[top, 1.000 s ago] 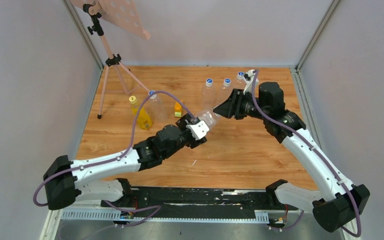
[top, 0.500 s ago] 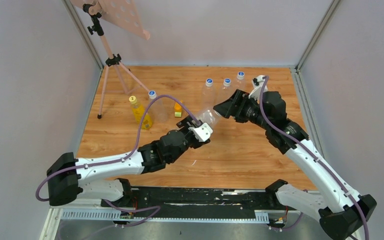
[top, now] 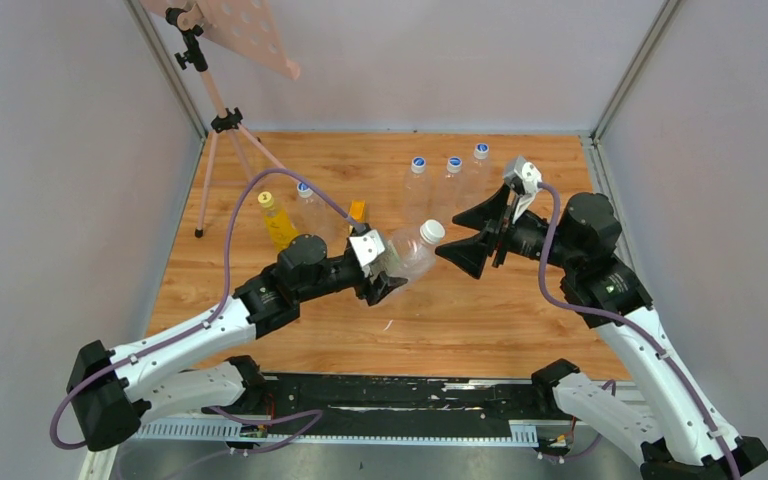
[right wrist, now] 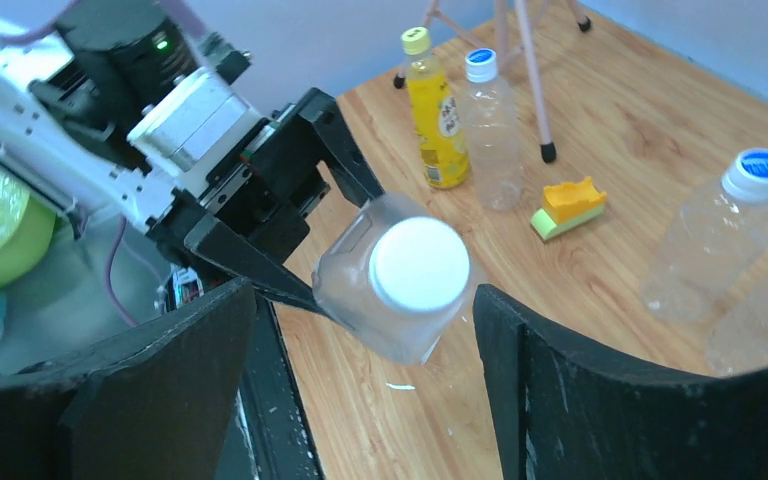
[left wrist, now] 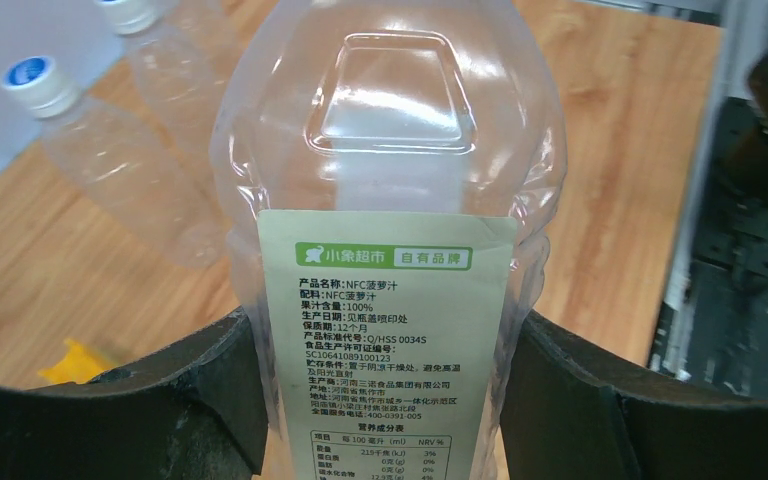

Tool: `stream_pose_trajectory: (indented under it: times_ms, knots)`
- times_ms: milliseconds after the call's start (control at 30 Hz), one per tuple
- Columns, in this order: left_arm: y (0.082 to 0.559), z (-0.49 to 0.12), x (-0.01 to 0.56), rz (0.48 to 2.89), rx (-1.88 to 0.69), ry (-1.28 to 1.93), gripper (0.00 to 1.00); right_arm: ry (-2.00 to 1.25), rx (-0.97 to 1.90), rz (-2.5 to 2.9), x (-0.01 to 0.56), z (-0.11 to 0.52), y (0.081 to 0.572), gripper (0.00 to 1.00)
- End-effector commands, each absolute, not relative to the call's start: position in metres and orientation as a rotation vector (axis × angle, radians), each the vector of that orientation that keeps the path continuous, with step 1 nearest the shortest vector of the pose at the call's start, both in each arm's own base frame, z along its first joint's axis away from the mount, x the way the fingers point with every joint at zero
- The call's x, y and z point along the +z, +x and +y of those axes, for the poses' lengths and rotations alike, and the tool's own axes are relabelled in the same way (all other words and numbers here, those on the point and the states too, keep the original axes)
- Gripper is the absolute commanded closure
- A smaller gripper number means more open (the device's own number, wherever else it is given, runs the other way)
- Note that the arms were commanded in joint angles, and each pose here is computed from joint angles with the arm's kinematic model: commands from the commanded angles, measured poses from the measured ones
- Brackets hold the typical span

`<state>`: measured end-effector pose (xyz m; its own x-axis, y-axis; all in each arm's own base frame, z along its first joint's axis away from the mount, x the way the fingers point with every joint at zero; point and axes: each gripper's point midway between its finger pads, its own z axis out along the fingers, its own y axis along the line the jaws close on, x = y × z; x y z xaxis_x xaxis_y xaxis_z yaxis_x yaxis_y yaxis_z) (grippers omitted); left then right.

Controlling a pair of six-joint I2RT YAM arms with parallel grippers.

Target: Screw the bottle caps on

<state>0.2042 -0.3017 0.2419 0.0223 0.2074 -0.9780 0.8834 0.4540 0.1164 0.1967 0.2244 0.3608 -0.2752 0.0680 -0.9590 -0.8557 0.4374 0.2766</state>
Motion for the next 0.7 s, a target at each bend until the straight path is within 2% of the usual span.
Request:
stream_pose_trajectory:
  times_ms: [0,200,667]
  knots:
    - [0.165,-0.322,0.277,1.332,-0.952,1.129,1.00,-0.953,1.043,1.354,0.384,0.231,0.174,0.20]
    - [0.149,-0.328,0.286,1.252,-1.040,1.181,1.00,-1.017,1.062,1.317,0.381,0.233,0.167,0.21]
    - [0.143,-0.333,0.295,1.206,-1.081,1.201,1.00,-1.095,1.162,1.321,0.368,0.241,0.157,0.39]
